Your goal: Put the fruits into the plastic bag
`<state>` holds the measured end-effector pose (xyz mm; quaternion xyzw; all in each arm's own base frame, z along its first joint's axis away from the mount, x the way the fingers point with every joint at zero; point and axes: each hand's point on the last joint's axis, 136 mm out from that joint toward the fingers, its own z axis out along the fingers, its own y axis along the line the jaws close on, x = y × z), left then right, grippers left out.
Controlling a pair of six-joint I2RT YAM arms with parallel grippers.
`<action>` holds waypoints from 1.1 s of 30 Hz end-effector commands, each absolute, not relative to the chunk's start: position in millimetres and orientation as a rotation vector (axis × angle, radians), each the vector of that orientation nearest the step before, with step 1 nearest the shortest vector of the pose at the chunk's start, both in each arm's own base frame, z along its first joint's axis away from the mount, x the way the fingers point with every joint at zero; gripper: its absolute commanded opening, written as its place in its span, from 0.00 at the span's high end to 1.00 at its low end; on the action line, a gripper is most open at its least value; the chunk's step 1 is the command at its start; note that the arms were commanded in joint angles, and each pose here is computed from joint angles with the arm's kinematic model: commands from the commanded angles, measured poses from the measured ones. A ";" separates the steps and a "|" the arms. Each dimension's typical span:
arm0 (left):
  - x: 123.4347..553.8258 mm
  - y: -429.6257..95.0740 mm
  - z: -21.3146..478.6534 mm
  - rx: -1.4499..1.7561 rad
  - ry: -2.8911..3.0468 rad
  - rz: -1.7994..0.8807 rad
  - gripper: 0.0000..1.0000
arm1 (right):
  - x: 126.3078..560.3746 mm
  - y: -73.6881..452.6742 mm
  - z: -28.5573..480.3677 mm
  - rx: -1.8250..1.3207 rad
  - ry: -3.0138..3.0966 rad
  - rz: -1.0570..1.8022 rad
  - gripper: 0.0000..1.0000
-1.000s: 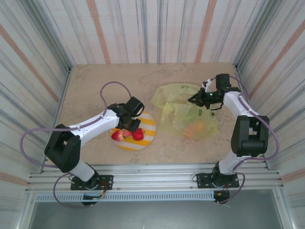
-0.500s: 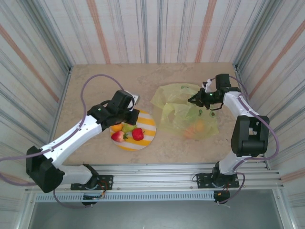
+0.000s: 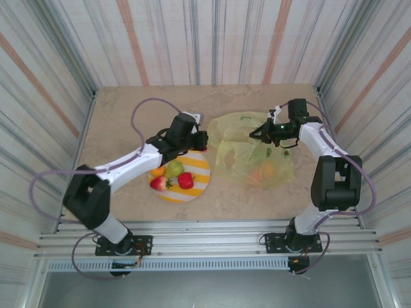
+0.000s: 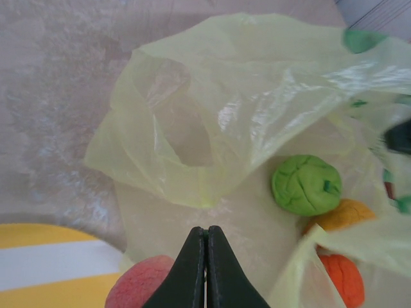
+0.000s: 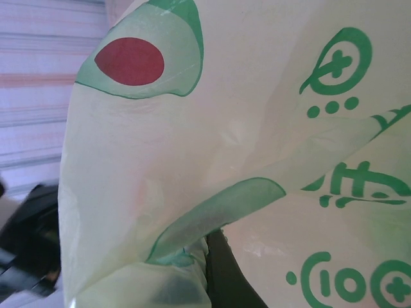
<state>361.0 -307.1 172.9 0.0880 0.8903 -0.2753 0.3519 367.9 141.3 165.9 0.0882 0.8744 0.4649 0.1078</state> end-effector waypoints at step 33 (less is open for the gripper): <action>366.9 -466.4 127.7 0.234 2.262 -1.240 0.95 | 368.0 161.5 182.9 0.197 2.517 1.462 1.00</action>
